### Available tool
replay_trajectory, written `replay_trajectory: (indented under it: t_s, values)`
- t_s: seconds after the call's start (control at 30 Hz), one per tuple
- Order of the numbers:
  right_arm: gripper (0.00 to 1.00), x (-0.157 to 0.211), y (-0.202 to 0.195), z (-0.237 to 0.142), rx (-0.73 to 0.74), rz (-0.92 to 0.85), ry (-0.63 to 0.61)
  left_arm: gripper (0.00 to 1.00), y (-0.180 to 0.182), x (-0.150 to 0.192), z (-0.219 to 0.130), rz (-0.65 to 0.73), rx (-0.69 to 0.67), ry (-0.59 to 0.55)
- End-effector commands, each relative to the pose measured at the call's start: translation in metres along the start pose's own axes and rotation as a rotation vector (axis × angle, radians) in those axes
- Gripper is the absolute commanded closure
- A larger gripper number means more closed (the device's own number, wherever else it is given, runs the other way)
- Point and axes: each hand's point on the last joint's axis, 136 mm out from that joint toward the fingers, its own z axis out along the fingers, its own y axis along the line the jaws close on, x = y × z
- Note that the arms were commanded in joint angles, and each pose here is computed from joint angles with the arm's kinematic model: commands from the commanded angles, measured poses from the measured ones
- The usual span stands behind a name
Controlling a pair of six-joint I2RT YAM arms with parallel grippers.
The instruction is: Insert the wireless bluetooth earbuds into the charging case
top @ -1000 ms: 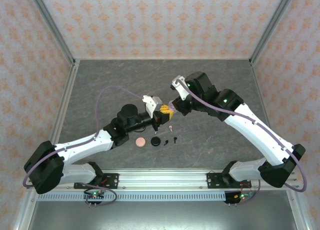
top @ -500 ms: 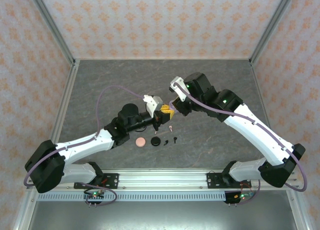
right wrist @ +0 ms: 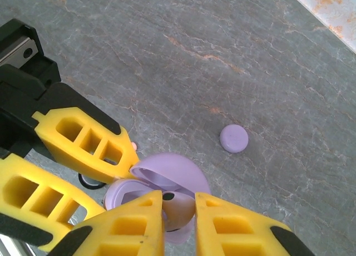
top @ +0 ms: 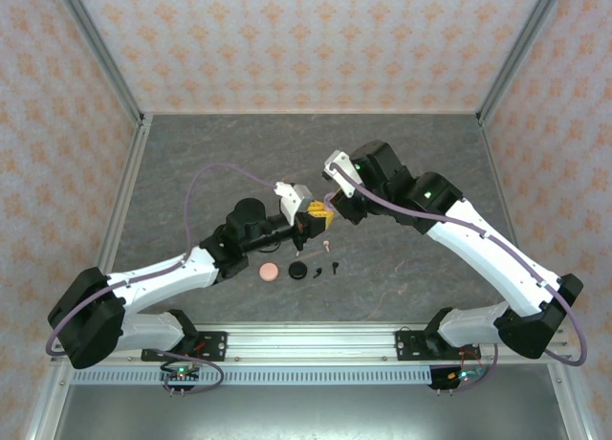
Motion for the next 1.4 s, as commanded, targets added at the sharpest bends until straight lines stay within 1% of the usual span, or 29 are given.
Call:
replay_trajectory:
  t_s: [0.0, 0.33, 0.7, 0.87, 0.97, 1.03, 1.17, 1.3, 1.37]
  values:
    - [0.82, 0.011, 0.002, -0.001, 0.006, -0.027, 0.032, 1.0, -0.007, -0.018, 0.003, 0.024, 0.026, -0.039]
    - [0.81, 0.01, 0.017, 0.002, -0.079, 0.0, 0.012, 1.0, -0.006, -0.018, 0.002, 0.022, 0.022, -0.04]
    - [0.74, -0.002, 0.014, -0.009, -0.061, 0.022, -0.039, 1.0, -0.007, -0.016, 0.002, 0.019, 0.026, -0.04]
    - [0.62, -0.015, 0.006, -0.019, -0.027, 0.058, -0.086, 1.0, -0.007, -0.016, 0.002, 0.018, 0.028, -0.043]
    - [0.55, -0.027, 0.0, -0.035, 0.0, 0.105, -0.141, 1.0, -0.007, -0.016, 0.001, 0.019, 0.03, -0.046]
    - [0.45, -0.031, -0.004, -0.046, -0.008, 0.156, -0.192, 1.0, -0.009, -0.017, -0.001, 0.019, 0.033, -0.058]
    - [0.3, -0.03, -0.01, -0.064, -0.115, 0.297, -0.296, 1.0, -0.013, -0.022, -0.006, 0.029, 0.051, -0.079]
    - [0.11, -0.015, -0.012, -0.064, -0.228, 0.42, -0.324, 1.0, -0.019, -0.027, -0.013, 0.041, 0.069, -0.106]
    - [0.04, -0.01, -0.005, -0.061, -0.309, 0.456, -0.332, 1.0, -0.021, -0.029, -0.017, 0.046, 0.074, -0.116]
